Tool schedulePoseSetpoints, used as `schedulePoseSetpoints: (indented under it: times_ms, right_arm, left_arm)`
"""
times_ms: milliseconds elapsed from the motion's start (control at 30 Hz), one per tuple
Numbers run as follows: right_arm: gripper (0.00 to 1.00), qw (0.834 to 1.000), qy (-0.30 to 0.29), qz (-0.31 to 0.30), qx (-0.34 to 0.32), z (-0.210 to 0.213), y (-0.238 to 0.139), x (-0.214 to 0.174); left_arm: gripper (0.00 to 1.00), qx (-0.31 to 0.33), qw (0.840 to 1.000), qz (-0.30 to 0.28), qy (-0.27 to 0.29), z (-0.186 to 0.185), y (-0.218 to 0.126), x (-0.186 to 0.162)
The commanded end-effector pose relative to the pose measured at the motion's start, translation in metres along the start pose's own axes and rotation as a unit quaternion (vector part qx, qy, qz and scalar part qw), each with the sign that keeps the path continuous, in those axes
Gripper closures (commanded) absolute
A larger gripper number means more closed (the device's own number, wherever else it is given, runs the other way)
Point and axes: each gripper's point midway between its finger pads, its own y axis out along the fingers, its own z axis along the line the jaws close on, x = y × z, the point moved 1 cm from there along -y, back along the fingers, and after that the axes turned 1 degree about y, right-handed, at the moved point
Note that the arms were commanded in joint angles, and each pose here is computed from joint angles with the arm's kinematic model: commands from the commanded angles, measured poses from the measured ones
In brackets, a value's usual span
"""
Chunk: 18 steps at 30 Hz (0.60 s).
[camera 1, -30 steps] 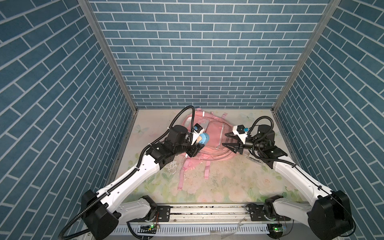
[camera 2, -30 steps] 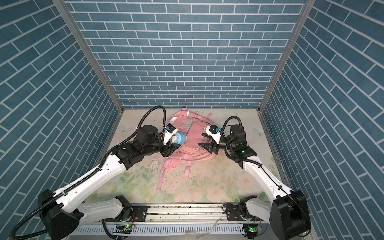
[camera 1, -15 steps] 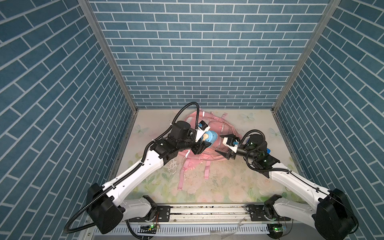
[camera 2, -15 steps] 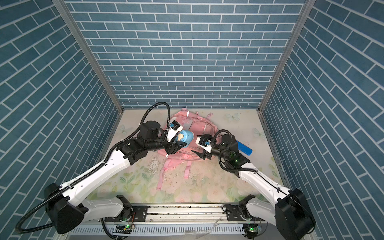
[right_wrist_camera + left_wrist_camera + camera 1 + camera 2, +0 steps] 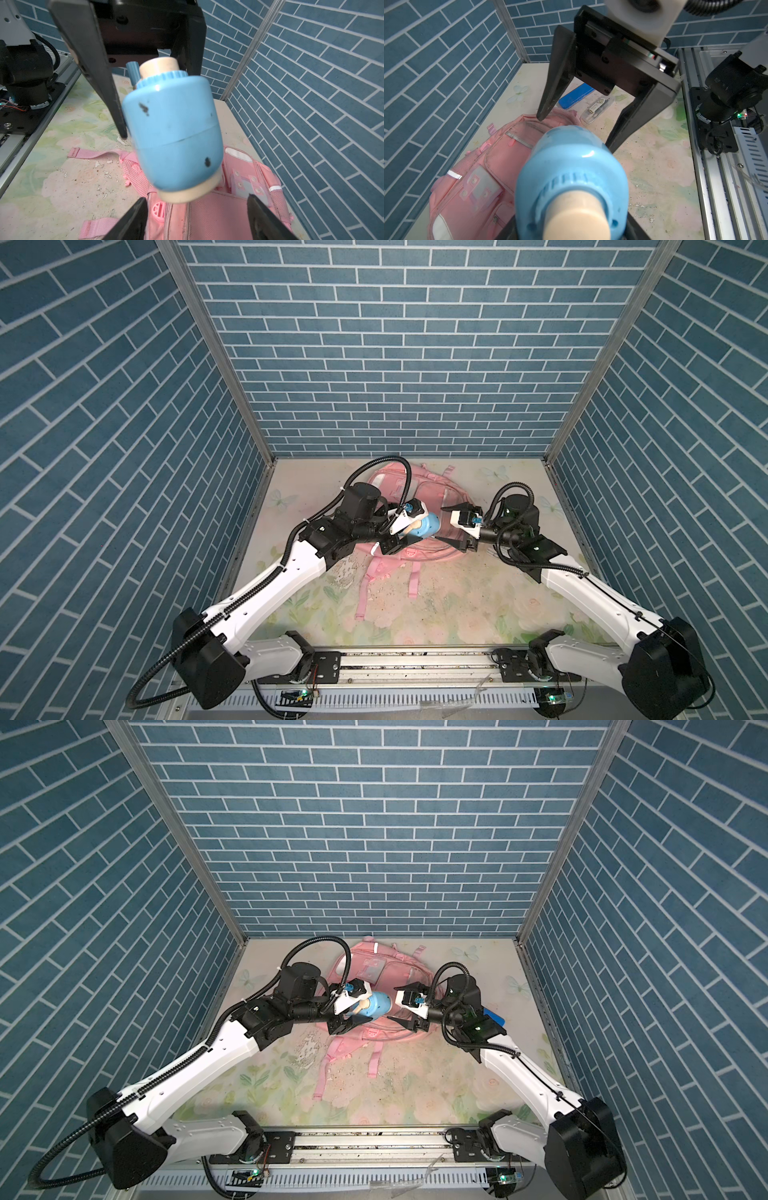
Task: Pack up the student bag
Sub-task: 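Carry the blue sharpener with the right gripper toward the backpack opening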
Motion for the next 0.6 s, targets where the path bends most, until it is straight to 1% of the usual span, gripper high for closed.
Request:
schedulePoseSetpoints:
  times_ms: [0, 267, 567]
  right_arm:
    - [0.25, 0.998, -0.013, -0.009, 0.054, 0.011, 0.005, 0.002]
    - [0.25, 0.996, -0.001, -0.013, 0.092, 0.016, 0.009, 0.001]
    - [0.25, 0.993, 0.023, -0.018, 0.118, 0.018, 0.012, 0.003]
  left_arm:
    - [0.70, -0.019, 0.998, -0.031, 0.052, -0.004, -0.002, 0.018]
    - [0.70, -0.018, 0.996, -0.019, 0.083, -0.003, 0.001, 0.019]
    - [0.69, -0.039, 0.992, -0.019, 0.118, -0.013, 0.007, 0.010]
